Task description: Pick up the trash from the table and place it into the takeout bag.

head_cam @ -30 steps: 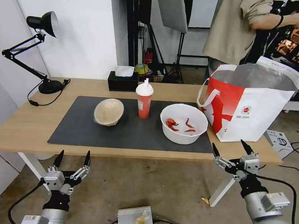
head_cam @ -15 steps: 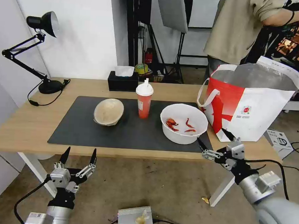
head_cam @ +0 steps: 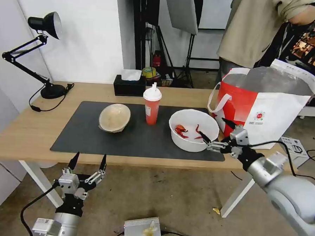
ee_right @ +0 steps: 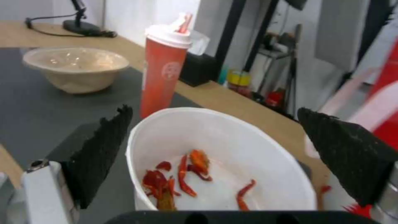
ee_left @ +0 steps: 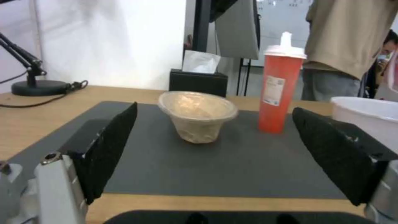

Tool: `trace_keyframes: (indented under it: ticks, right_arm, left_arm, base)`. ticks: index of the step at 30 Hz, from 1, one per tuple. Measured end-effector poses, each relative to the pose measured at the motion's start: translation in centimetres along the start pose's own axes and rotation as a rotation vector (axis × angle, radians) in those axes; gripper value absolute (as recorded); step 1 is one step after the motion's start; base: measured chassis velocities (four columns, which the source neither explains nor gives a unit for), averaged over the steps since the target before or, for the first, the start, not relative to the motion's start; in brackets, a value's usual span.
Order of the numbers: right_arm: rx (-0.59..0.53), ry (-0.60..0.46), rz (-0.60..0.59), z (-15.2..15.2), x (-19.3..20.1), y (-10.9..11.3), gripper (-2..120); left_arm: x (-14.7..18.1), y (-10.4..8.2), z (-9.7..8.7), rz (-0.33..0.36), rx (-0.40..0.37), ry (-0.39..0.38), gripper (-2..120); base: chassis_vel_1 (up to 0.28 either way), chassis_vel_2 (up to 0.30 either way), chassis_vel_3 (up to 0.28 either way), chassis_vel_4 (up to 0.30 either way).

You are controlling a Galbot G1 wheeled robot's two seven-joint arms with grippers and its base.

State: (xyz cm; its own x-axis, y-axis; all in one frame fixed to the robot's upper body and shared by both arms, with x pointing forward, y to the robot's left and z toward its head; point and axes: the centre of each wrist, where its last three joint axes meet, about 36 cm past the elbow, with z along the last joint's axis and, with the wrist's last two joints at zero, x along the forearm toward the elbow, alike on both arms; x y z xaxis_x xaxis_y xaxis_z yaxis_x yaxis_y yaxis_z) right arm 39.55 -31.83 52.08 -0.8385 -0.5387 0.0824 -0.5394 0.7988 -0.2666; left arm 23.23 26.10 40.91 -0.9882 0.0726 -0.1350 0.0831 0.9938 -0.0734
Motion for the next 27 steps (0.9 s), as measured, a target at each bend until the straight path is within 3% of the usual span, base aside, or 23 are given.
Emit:
trace_keyframes:
  ticks: [11, 27]
  right_arm:
    - [-0.024, 0.034, -0.09, -0.8, -4.1, -2.4, 100]
    - [-0.105, 0.206, -0.312, -4.2, -8.1, -4.6, 100]
  left_arm:
    - [-0.3, 0.8, 0.7, -0.01, 0.006, 0.019, 100]
    - [-0.7, 1.9, 1.7, 0.002, 0.012, 0.041, 100]
  base:
    - [0.0, 0.0, 0.0, 0.0]
    - [0.0, 0.0, 0.0, 0.0]
